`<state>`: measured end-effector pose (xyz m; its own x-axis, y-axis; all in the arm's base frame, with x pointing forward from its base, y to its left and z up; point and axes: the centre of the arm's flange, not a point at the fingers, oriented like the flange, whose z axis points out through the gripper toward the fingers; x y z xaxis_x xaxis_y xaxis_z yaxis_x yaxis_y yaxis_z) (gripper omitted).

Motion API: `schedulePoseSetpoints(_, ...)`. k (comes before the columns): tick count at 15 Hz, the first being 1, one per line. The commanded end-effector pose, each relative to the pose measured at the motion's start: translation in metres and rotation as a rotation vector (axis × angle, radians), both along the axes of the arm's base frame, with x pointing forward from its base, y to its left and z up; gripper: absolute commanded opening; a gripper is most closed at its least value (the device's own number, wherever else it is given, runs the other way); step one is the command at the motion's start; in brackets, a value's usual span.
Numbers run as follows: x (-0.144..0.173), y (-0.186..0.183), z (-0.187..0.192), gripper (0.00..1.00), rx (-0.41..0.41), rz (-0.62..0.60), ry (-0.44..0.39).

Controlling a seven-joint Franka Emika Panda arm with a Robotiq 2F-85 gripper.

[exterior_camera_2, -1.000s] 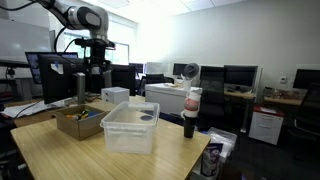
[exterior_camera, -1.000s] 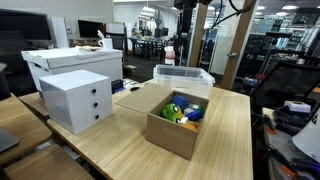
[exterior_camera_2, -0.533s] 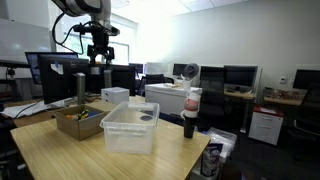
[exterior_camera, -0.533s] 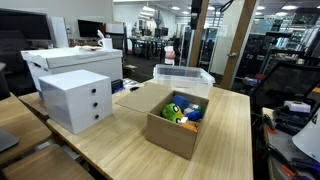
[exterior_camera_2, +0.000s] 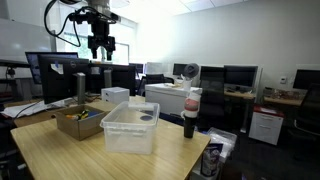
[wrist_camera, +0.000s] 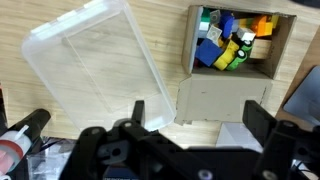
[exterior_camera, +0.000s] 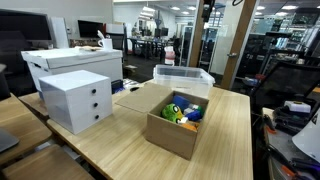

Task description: Open the cardboard box lid

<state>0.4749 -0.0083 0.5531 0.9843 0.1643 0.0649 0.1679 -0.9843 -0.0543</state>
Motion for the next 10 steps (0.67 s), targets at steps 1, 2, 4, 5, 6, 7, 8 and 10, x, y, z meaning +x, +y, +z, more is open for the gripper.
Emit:
schedulePoseSetpoints(1,-0.026,-0.018,-0.009,1.00,-0.026,-0.024,-0.038)
schedulePoseSetpoints(2,-0.029,-0.022,-0.013,1.00,-0.026,-0.032,-0.037)
schedulePoseSetpoints(4,-0.033,-0.028,-0.017,1.00,-0.024,-0.041,-0.042)
schedulePoseSetpoints(5,-0.035,-0.030,-0.019,1.00,-0.024,-0.046,-0.047)
schedulePoseSetpoints(6,-0.039,-0.035,-0.024,1.00,-0.022,-0.055,-0.055)
schedulePoseSetpoints(7,-0.024,-0.028,-0.017,1.00,-0.001,-0.053,-0.027)
schedulePoseSetpoints(8,-0.025,-0.029,-0.018,1.00,0.000,-0.055,-0.026)
schedulePoseSetpoints(10,-0.024,-0.029,-0.018,1.00,0.000,-0.054,-0.027)
